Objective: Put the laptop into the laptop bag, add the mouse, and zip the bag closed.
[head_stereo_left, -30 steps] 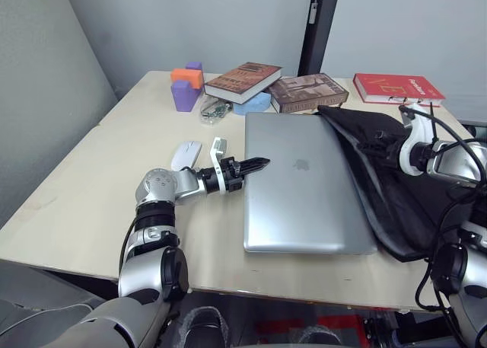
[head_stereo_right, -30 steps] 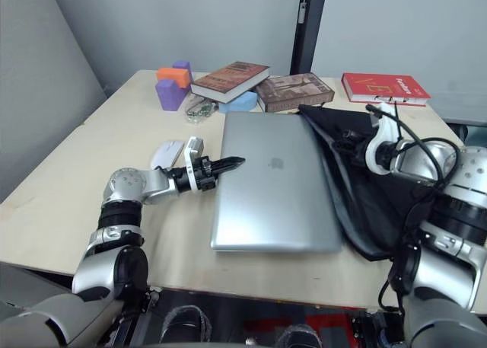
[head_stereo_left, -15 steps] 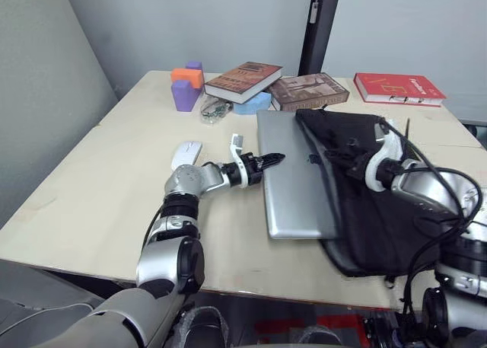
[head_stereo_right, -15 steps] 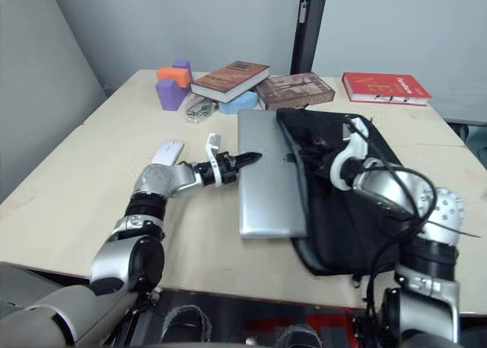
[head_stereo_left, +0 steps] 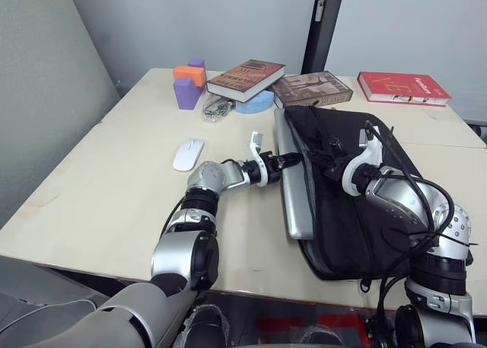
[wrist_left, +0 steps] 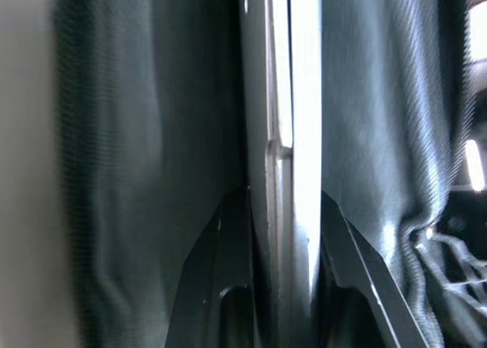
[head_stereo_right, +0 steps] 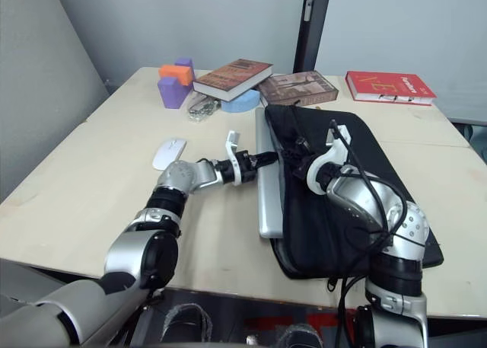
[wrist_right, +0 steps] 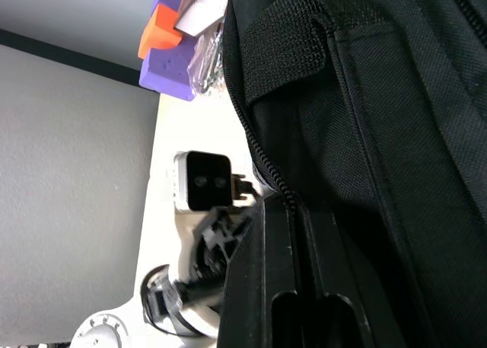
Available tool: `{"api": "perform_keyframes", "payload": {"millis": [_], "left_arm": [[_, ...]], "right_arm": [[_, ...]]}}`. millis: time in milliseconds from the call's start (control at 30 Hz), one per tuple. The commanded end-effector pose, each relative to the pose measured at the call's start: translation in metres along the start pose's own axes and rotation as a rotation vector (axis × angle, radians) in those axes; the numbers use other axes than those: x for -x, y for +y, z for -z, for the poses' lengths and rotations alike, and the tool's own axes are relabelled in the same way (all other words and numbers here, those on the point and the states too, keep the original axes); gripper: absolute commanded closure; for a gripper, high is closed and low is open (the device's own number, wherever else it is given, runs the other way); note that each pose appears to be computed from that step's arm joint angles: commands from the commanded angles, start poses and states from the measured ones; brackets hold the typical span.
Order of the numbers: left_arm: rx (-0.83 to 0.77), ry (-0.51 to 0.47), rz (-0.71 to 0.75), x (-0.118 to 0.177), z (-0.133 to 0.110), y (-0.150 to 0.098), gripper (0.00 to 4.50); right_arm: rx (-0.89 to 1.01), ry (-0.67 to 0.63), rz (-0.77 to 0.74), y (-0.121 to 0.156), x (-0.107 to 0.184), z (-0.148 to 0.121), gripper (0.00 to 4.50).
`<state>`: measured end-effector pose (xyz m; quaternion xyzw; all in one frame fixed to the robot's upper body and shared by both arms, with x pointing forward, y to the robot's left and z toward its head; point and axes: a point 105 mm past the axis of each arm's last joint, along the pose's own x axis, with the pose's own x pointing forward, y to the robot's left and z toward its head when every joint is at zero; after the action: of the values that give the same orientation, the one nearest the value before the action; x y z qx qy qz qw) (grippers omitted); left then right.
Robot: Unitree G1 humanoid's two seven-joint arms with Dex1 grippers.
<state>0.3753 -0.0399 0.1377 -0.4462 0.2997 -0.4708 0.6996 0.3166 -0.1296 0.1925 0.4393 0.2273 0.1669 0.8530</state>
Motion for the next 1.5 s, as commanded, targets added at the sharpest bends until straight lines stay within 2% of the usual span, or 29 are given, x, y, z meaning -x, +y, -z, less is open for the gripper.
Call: {"api": "perform_keyframes", "payload": {"millis": [33, 500, 667, 800, 900, 967, 1267, 1367, 1500], "left_arm": [[-0.065, 0.040, 0.116, -0.022, 0.003, -0.037, 4.06], [-0.041, 0.076, 0.145, -0.049, 0.024, -0.048, 4.06], [-0.040, 0.105, 0.126, -0.057, 0.037, -0.046, 4.06], [-0.071, 0.165, 0.095, -0.058, 0.050, -0.039, 4.06], [-0.088, 0.168, 0.084, -0.059, 0.050, -0.038, 4.06], [-0.091, 0.163, 0.075, -0.058, 0.047, -0.037, 3.15], [-0.103, 0.134, 0.093, -0.041, 0.028, -0.039, 0.02], [-0.119, 0.124, 0.069, -0.029, 0.018, -0.033, 0.02], [-0.177, 0.103, 0.004, 0.003, -0.006, -0.022, 0.02]], "right_arm": [[-0.010, -0.010, -0.050, 0.017, 0.001, -0.004, 4.46], [-0.017, -0.013, -0.056, 0.020, 0.000, -0.004, 4.46], [-0.021, -0.019, -0.056, 0.021, 0.000, -0.004, 4.46], [-0.024, -0.025, -0.053, 0.021, 0.001, -0.005, 4.46], [-0.021, -0.027, -0.053, 0.021, 0.002, -0.005, 4.46], [-0.018, -0.028, -0.052, 0.021, 0.002, -0.006, 4.50], [-0.003, -0.029, -0.047, 0.019, 0.002, -0.009, 4.50], [0.003, -0.030, -0.045, 0.018, 0.003, -0.010, 4.50], [0.016, -0.035, -0.042, 0.016, 0.004, -0.016, 4.50]]}}
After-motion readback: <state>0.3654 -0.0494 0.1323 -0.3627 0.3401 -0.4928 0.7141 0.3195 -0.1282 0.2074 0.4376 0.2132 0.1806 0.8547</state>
